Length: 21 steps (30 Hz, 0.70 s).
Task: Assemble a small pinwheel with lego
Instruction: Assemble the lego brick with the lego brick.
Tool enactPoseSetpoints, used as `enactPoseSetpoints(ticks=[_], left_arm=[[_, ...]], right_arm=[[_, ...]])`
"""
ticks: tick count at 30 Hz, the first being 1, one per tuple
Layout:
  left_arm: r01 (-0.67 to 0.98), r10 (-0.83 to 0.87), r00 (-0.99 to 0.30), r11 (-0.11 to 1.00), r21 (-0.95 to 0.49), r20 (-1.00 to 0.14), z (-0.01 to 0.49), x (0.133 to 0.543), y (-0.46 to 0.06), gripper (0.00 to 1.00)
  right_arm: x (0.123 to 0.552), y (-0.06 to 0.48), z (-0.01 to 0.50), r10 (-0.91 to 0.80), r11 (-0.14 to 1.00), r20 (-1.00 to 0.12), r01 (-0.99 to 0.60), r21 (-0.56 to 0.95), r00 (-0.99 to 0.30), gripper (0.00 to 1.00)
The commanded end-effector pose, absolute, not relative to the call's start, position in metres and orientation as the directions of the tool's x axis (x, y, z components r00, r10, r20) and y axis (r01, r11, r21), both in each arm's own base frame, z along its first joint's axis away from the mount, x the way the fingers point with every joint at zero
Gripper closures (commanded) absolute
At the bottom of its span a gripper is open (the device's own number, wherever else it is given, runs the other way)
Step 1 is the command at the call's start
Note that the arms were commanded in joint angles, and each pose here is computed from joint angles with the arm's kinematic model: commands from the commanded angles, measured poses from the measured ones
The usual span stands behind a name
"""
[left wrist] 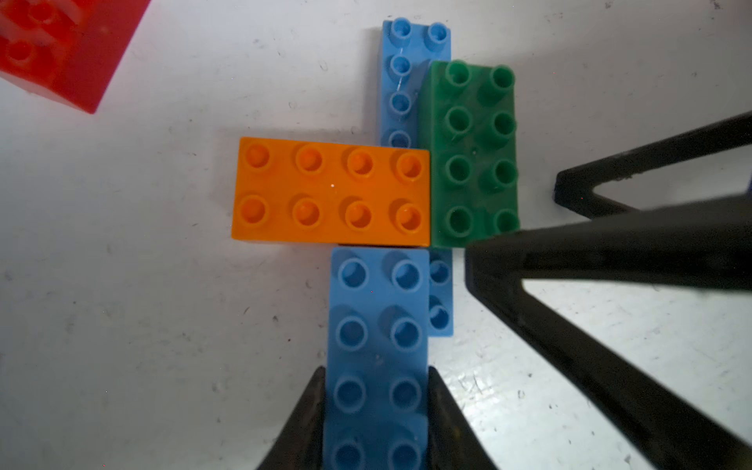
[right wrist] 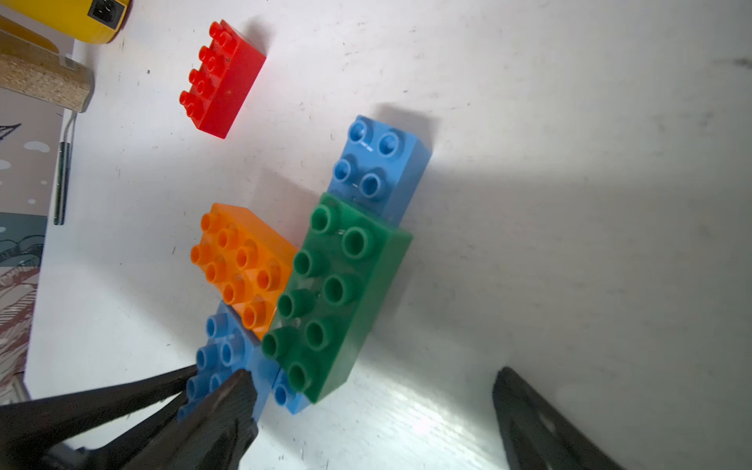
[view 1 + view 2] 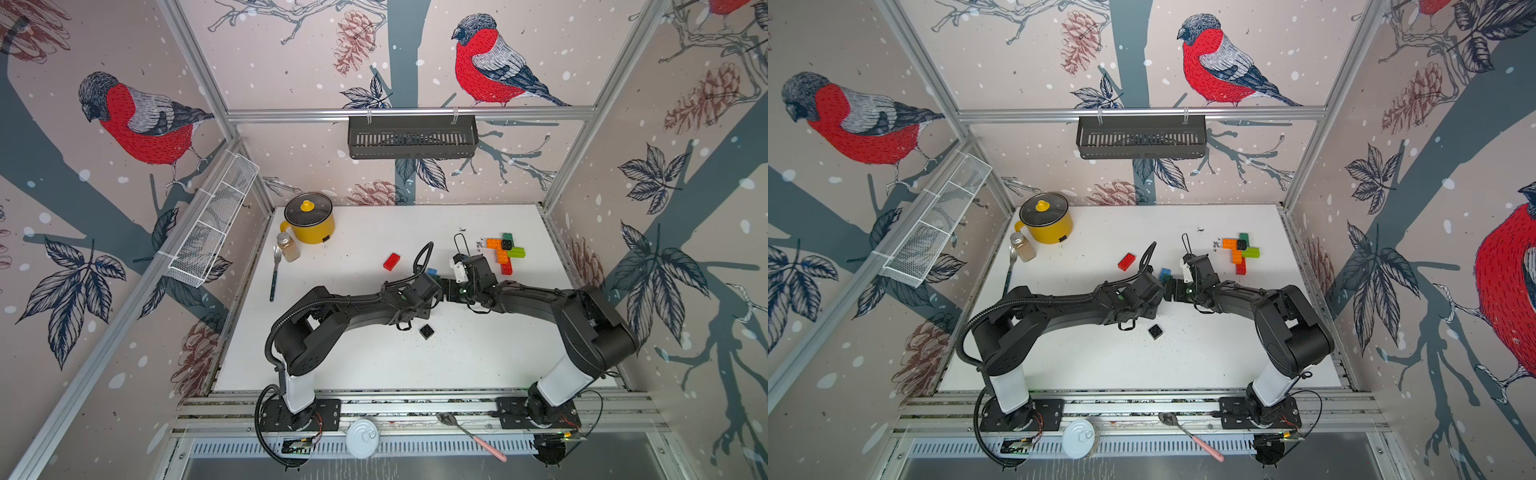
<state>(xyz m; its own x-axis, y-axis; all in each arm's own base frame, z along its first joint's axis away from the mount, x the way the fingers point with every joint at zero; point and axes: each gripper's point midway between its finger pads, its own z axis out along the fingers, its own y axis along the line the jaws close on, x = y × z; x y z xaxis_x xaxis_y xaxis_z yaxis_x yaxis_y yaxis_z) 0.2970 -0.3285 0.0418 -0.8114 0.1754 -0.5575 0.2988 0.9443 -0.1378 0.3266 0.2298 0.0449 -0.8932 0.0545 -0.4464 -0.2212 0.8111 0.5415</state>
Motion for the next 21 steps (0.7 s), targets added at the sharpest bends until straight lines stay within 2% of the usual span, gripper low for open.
enactPoseSetpoints(ticks=[1, 6, 15, 21], left_arm=[[0.319, 0.196, -0.81, 0.938, -0.134, -0.552, 0.042, 0.295, -0.329, 0.84], [0.32, 0.197, -0.809, 0.938, -0.134, -0.553, 0.042, 0.295, -0.33, 0.84], [0.324, 0.203, -0.812, 0.937, -0.133, -0.547, 0.04, 0.295, -0.331, 0.85], [0.323, 0.204, -0.81, 0.938, -0.128, -0.55, 0.043, 0.298, -0.332, 0.85]], right_arm=[[0.315, 0.235, 0.043, 0.041, 0.79, -0.383, -0.204, 0.578, -0.923, 0.03], [0.317, 0.243, 0.04, 0.024, 0.781, -0.38, -0.22, 0.585, -0.925, 0.01], [0.317, 0.237, 0.017, -0.007, 0.84, -0.366, -0.204, 0.502, -0.931, 0.0], [0.309, 0.223, 0.015, 0.0, 0.868, -0.381, -0.19, 0.459, -0.924, 0.06]])
